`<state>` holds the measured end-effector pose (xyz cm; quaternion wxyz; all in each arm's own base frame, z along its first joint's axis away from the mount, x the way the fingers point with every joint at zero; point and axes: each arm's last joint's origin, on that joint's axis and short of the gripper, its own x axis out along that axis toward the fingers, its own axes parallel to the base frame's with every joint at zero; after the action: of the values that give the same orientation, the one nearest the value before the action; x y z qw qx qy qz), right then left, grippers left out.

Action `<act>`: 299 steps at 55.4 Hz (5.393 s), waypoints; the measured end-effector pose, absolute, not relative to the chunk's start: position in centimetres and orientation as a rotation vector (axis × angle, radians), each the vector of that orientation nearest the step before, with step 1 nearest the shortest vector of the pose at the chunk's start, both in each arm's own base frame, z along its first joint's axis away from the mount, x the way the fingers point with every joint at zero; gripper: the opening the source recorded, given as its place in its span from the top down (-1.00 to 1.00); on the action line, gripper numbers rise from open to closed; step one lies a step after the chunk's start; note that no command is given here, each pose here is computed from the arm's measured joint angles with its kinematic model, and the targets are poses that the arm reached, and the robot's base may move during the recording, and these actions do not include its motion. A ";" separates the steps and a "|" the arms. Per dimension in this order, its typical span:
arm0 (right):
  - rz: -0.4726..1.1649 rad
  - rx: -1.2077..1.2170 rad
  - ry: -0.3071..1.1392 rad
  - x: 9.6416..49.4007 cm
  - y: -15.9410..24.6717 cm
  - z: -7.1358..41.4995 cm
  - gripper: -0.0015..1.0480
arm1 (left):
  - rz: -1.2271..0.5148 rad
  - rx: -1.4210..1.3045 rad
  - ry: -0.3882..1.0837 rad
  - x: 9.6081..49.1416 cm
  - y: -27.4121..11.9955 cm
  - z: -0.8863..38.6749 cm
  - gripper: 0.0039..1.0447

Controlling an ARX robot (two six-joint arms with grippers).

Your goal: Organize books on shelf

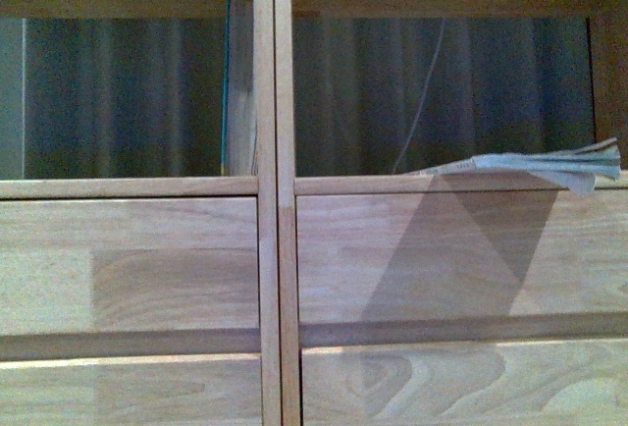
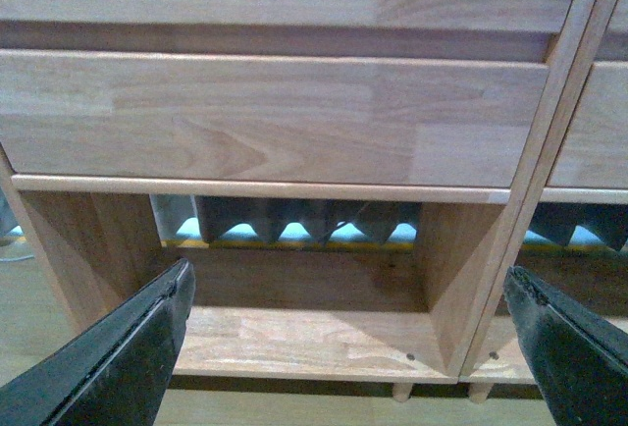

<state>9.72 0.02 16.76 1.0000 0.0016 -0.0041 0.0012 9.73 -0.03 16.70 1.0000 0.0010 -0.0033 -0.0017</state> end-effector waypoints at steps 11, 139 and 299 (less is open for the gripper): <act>0.002 0.003 -0.008 9.7 0.0 16.8 -0.86 | -0.003 0.002 -0.007 9.7 0.0 16.7 -0.86; -0.075 1.161 0.382 39.8 4.7 23.4 -0.86 | -0.003 0.002 -0.007 9.7 0.0 16.7 -0.86; 0.881 0.674 0.220 21.9 13.8 35.8 0.86 | -0.809 -0.818 -0.182 18.4 -2.6 26.7 -0.86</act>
<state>21.94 13.78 35.81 0.8444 0.3195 0.1044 0.4172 18.37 -2.61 26.69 0.8351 -0.3865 -0.0861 -0.3819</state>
